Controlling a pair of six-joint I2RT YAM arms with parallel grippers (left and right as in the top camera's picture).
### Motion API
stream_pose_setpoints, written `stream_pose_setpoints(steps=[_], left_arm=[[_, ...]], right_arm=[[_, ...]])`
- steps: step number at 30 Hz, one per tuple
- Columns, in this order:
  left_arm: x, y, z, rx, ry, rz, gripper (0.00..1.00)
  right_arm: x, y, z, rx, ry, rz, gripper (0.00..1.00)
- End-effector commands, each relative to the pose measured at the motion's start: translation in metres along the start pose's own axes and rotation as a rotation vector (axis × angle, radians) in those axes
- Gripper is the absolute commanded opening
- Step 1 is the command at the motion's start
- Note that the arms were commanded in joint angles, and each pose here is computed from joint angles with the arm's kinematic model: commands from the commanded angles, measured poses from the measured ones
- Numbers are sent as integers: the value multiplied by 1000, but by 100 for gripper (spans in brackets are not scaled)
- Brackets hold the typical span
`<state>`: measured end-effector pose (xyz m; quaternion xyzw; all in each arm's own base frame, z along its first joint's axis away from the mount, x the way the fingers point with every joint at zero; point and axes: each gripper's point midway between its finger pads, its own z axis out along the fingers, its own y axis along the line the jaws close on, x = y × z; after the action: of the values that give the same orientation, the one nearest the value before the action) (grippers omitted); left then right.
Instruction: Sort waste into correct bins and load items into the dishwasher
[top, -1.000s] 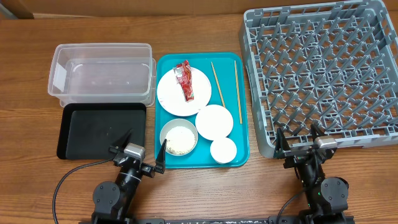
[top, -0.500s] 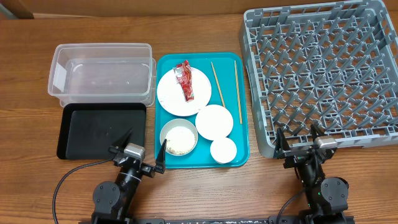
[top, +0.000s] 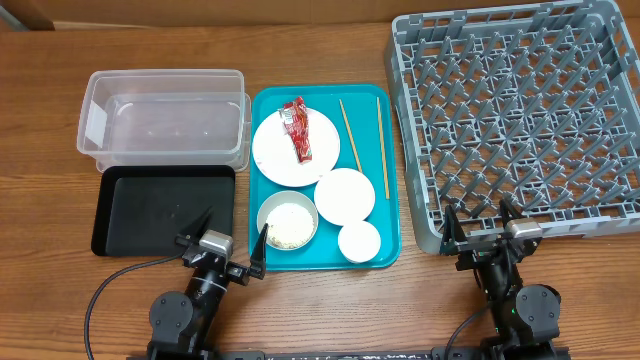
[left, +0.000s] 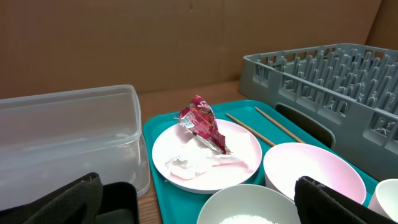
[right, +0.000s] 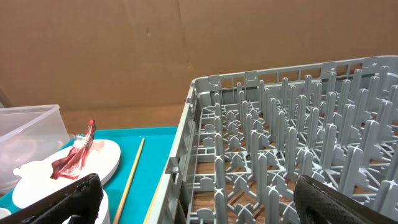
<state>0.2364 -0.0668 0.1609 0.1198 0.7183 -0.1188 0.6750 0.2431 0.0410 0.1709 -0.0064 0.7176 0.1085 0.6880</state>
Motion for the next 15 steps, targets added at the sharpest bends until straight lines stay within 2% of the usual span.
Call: stream_pose_setpoints(steps=[1, 15], left_arm=[[0, -1, 0, 10, -6, 13, 100], [-3, -2, 0, 16, -15, 14, 100]], right_arm=[[0, -1, 0, 0, -10, 1, 100], [0, 1, 0, -7, -9, 2, 100]])
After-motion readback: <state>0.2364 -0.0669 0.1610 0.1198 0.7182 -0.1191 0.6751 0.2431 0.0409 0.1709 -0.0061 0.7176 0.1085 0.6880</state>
